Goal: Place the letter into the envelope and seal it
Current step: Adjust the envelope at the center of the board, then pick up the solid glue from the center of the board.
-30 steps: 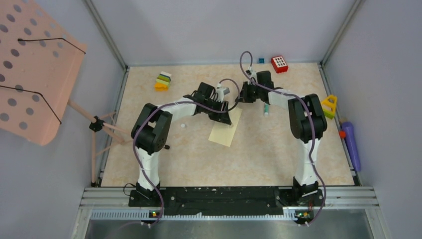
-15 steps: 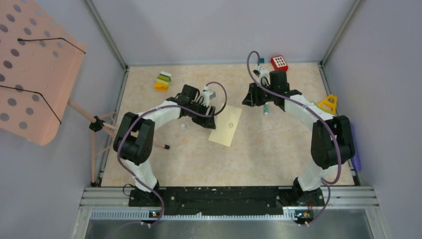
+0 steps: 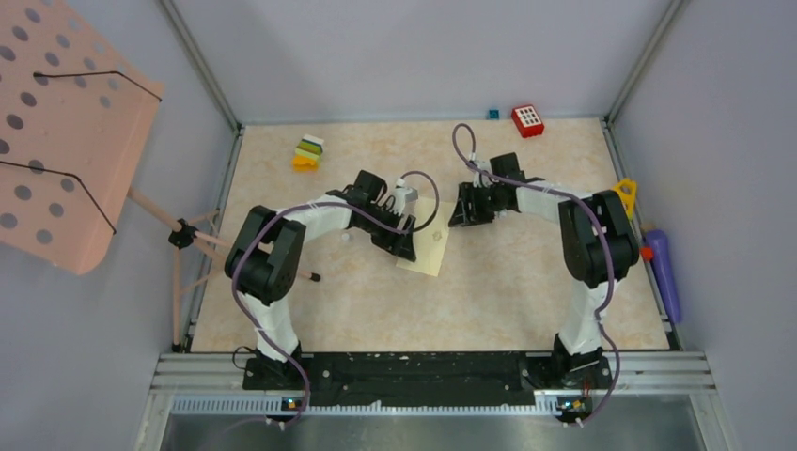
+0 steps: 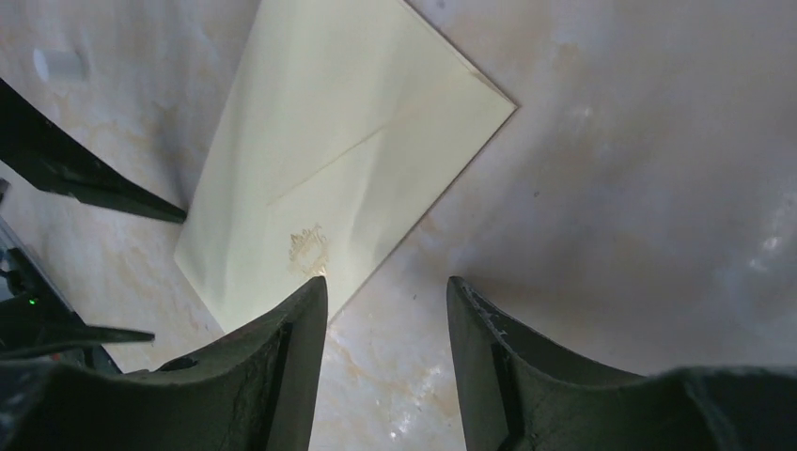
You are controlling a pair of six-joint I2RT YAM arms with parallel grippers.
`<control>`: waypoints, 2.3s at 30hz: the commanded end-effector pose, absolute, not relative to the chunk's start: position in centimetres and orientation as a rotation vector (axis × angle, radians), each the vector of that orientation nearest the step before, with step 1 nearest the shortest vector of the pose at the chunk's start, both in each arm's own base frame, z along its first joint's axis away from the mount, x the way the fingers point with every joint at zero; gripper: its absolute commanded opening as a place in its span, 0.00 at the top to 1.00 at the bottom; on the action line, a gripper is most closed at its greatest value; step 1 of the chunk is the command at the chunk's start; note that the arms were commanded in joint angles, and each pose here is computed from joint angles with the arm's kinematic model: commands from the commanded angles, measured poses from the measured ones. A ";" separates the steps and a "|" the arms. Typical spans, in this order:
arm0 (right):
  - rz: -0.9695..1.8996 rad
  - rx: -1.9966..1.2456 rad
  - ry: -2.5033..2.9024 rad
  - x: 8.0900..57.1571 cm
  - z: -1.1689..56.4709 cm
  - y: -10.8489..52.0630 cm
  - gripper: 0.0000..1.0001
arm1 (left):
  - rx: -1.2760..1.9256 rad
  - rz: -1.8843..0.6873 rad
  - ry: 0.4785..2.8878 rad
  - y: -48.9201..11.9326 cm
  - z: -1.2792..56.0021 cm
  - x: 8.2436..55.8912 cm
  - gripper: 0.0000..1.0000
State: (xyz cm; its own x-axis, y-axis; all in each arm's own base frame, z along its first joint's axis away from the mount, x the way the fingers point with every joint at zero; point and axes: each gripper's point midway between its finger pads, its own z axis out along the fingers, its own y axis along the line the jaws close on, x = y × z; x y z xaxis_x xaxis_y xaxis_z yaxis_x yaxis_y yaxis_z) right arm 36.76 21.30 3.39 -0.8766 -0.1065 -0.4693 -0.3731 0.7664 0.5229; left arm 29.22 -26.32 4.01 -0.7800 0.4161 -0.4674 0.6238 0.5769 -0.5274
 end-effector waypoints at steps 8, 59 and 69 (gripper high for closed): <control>1.060 -0.267 2.616 40.2 1.4 24.2 0.48 | 1.004 -1.240 2.552 -29.6 1.5 24.4 0.22; 0.440 -0.297 2.193 41.8 16.3 10.3 0.45 | 1.187 -0.789 2.442 -21.0 6.6 27.2 0.04; 0.251 -0.284 2.308 43.0 13.2 7.7 0.46 | 0.999 -0.355 2.369 -14.8 10.3 32.3 0.02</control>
State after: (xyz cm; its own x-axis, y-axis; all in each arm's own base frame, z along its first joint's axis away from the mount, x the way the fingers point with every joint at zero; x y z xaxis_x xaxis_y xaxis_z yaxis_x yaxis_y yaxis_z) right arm 41.70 9.02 13.82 -0.6596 -0.0865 -0.7466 -0.3135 0.9345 0.1687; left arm 29.44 -16.85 7.24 -0.6437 0.5763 -0.5035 0.7373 0.6432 -0.2064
